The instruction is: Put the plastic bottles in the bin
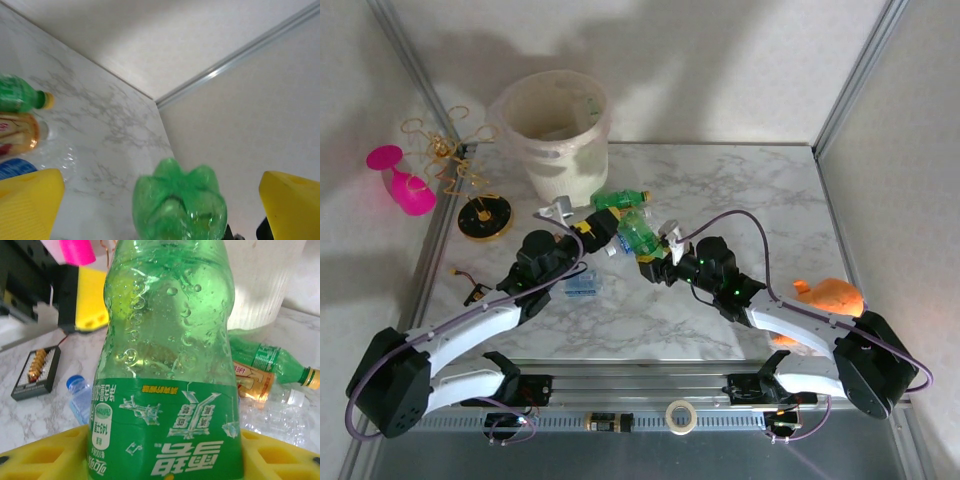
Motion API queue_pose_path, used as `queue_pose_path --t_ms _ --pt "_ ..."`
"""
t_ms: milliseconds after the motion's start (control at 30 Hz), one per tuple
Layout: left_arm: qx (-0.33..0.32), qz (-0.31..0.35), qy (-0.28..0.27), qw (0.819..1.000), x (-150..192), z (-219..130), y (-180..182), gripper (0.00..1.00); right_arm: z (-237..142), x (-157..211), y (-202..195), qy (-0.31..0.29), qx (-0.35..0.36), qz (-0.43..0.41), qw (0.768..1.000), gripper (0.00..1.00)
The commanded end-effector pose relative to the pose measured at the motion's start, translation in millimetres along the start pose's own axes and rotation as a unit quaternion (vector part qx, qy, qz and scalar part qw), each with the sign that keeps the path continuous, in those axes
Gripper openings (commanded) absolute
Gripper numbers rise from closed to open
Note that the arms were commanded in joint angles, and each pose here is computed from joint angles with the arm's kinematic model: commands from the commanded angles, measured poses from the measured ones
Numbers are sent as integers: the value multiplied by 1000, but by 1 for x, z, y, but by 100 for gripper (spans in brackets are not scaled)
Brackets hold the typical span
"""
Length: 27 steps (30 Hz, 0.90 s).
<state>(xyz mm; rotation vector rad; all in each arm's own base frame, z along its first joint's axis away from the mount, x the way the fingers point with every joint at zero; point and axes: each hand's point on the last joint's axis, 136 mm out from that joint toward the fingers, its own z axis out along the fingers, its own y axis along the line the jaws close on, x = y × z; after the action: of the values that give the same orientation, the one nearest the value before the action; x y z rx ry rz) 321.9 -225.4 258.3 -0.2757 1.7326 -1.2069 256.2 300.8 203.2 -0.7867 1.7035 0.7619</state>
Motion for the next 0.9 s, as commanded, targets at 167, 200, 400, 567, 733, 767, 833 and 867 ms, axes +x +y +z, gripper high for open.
queue_pose_path --t_ms 167,200,400,567,733,767,833,867 --pt "51 -1 44 998 30 25 -34 100 0 -28 -2 -49 3 14 999 52" --pt "54 0 48 997 33 28 -35 100 -1 -29 -1 -53 0 15 999 52" --pt "66 2 66 996 43 40 -44 99 -1 -27 4 -56 -13 21 998 53" --pt "70 1 78 995 50 49 -45 92 -2 -27 7 -56 -24 23 998 53" --pt "71 -3 80 994 52 54 -46 76 -2 -23 6 -50 -21 25 998 54" --pt "71 -3 80 994 52 55 -46 71 -2 -22 6 -49 -19 25 998 54" --pt "70 -1 77 995 50 56 -46 64 -2 -22 5 -49 -18 26 998 55" --pt "70 1 75 995 48 57 -47 62 -2 -21 4 -48 -16 27 998 55"
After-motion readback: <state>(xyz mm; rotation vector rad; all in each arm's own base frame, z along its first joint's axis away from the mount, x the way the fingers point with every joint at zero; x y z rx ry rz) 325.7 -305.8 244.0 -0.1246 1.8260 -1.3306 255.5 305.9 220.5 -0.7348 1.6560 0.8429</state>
